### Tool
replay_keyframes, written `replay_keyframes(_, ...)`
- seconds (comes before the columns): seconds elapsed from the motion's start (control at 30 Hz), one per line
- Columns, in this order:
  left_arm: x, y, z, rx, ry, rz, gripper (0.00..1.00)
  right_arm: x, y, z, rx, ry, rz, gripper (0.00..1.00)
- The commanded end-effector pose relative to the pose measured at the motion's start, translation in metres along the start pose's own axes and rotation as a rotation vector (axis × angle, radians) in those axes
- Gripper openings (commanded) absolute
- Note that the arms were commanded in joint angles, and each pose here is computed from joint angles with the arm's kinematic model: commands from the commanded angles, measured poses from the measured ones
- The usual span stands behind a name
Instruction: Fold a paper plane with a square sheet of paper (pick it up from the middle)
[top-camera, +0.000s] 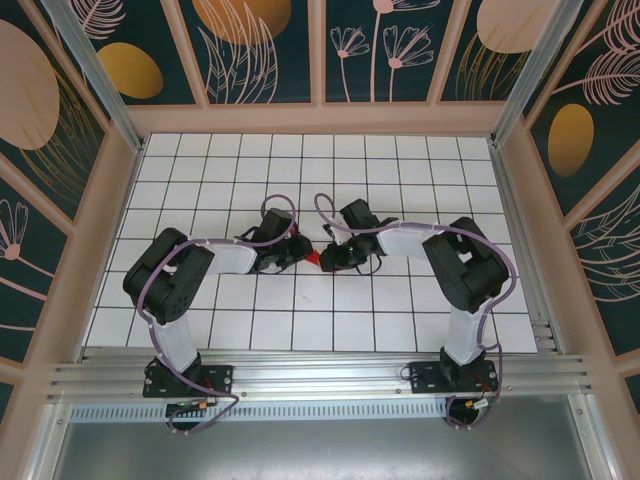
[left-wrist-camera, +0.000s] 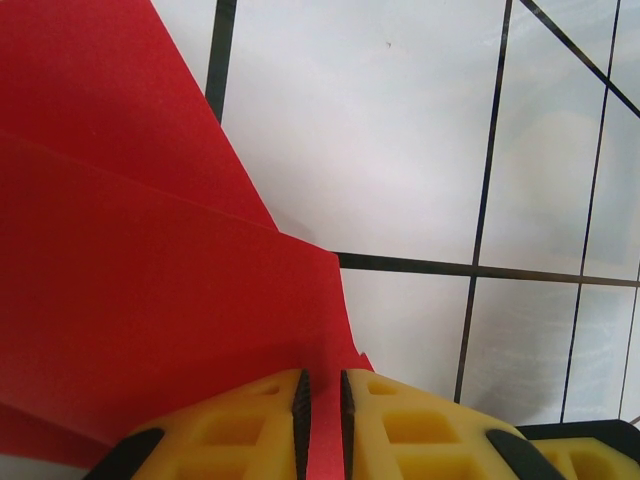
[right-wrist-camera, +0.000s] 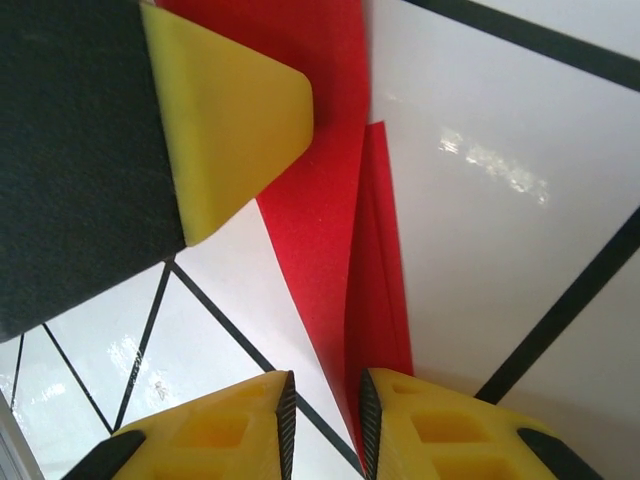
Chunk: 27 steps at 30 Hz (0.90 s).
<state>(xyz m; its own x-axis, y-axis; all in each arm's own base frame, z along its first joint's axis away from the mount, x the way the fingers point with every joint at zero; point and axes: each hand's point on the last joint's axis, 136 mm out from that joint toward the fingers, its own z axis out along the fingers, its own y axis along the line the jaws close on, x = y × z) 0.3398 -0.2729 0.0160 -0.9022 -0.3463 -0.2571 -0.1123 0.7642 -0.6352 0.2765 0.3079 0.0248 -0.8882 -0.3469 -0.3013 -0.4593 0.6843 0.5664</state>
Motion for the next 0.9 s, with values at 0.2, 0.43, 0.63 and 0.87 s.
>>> replay_keyframes(0.2,0.008,0.045,0.005,-0.167,0.009,-0.004,0.20,-0.001,0.002,0.011,-0.036,0.021,-0.025,0.06)
replay_keyframes(0.43,-0.004,0.021,-0.010,-0.091,-0.038,0.030,0.24,-0.010,0.026,-0.003,-0.205,-0.029,0.015,0.00)
replay_keyframes(0.63,-0.011,-0.015,-0.027,0.073,-0.078,0.060,0.31,-0.016,0.030,-0.009,-0.312,-0.046,0.116,0.00)
replay_keyframes(0.87,-0.002,-0.021,-0.027,0.147,-0.057,0.072,0.32,-0.009,0.022,-0.001,-0.345,-0.023,0.224,0.00)
